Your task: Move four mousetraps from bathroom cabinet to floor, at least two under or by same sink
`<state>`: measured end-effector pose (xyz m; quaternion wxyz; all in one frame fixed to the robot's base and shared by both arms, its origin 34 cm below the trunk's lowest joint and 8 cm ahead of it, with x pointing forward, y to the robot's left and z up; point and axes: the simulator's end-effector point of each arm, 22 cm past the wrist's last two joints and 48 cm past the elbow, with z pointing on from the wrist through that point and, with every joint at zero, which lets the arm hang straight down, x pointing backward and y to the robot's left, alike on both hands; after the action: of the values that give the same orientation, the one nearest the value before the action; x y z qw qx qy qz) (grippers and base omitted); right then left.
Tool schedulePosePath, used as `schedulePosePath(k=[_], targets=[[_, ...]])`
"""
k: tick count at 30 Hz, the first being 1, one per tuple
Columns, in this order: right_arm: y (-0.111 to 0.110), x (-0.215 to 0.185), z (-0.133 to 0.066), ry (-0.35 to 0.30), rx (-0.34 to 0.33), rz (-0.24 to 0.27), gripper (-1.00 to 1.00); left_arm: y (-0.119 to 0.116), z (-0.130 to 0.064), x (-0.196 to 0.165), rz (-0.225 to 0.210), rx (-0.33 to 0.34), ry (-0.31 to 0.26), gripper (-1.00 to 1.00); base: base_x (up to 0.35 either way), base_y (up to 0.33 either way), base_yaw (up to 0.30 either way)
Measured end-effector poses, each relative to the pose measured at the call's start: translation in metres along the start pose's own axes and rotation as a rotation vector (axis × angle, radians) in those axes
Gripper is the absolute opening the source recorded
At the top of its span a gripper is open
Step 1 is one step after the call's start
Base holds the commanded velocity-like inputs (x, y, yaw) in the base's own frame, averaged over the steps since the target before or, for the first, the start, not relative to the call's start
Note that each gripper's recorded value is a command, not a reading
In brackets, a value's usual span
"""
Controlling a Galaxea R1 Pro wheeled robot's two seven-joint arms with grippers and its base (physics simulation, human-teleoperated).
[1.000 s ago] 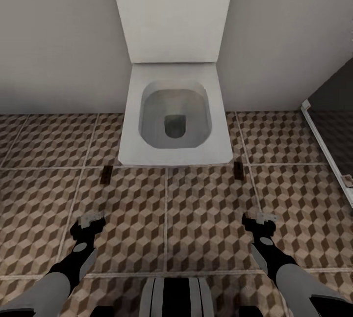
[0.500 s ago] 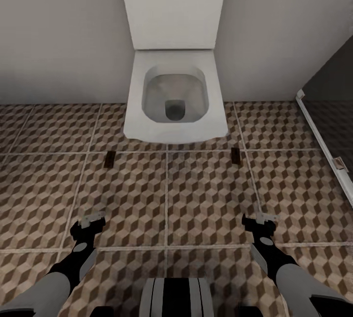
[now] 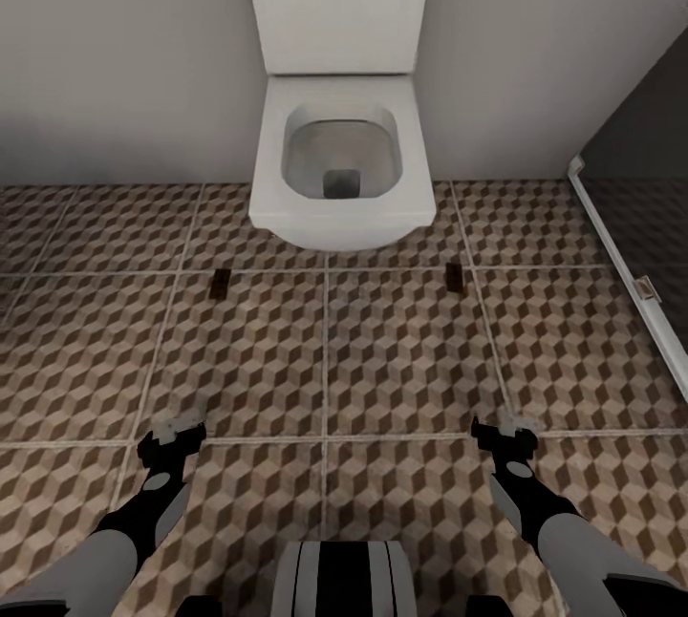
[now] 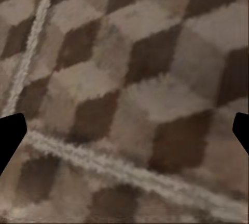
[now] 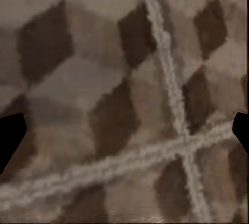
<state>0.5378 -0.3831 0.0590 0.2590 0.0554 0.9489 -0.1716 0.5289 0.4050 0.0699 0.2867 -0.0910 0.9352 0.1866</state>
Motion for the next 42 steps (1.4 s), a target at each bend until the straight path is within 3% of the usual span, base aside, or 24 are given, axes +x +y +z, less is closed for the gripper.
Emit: schedulePosePath(k=[26,42], targets=[[0.000,0.000,0.000,0.000,0.000,0.000,1.00,-0.003,-0.001,0.001,-0.002,0.004,0.002,1.00,-0.053,0.000,0.000],[-0.003,-0.033,-0.011,-0.052,-0.002,0.020,1.00,-0.001,-0.010,-0.031,-0.025,0.006,-0.047,1.00,0.000,0.000,0.000]])
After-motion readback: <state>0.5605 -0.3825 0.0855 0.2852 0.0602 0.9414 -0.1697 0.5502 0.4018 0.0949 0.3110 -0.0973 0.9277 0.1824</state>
